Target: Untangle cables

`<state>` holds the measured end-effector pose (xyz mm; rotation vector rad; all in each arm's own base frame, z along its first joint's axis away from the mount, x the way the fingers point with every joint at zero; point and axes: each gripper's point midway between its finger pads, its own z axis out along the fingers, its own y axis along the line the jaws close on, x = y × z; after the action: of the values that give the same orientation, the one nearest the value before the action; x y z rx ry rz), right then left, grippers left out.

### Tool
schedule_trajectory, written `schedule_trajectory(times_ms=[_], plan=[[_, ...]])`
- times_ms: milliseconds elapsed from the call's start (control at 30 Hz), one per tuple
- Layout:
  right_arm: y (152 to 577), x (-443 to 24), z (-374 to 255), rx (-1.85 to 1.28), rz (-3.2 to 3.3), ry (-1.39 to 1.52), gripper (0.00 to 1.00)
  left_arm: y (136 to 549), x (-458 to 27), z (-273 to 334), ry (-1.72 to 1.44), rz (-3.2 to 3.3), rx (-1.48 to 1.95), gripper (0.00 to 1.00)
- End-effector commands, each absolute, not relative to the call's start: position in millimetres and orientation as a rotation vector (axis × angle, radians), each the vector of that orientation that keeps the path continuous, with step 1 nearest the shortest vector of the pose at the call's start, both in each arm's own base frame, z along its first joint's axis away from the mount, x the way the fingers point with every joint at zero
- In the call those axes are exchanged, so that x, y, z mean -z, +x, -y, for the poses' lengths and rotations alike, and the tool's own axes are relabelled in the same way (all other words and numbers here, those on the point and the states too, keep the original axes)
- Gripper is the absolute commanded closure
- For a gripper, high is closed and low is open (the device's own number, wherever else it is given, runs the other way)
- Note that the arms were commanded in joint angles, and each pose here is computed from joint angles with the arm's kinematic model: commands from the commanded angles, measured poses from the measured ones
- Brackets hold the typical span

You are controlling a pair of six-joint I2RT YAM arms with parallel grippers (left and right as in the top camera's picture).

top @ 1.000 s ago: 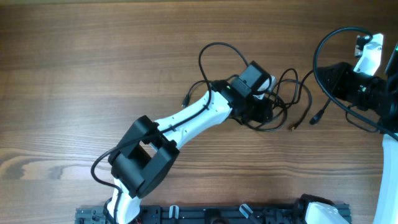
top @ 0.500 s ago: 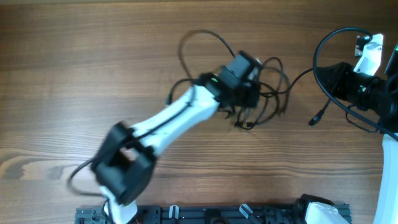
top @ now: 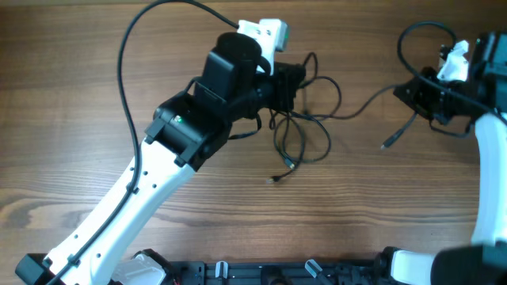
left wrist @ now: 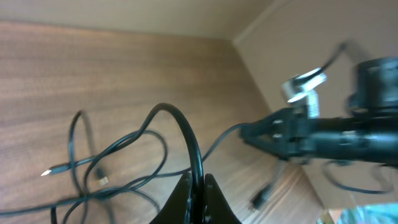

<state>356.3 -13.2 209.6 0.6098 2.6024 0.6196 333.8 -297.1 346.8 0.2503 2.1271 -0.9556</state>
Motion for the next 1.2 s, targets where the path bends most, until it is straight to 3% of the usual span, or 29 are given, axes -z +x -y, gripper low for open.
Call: schedule_trajectory(times_ms=[0, 100, 300, 600, 867, 1167], plan=[[379.0, -190.3, 17.6, -0.626, -2.621, 0.568, 0.40, 325.1, -400.6, 289.9, 0.206, -1.968, 1.069, 0.96], [389.8, -198.0, -0.4, -0.765, -2.572, 0.372, 0.26, 311.0, -439.9, 294.0, 0.237, -1.839, 1.197, 0.96], [378.1, -279.7, -62.0, -1.173, -2.183, -0.245, 0.16, 282.3, -502.9, 288.6, 0.223, -1.647, 1.412, 0.96], [359.1, -341.5, -94.5, -1.359, -1.874, -0.508, 0.16, 264.6, -542.0, 274.9, 0.083, -1.556, 1.613, 0.96], [357.6, -345.4, -100.1, -1.364, -1.838, -0.557, 0.16, 276.2, -513.1, 273.6, -0.010, -1.695, 1.595, 0.96], [365.1, -334.1, -95.3, -1.310, -1.920, -0.486, 0.16, 287.6, -408.9, 282.9, -0.451, -2.178, 1.586, 0.96]])
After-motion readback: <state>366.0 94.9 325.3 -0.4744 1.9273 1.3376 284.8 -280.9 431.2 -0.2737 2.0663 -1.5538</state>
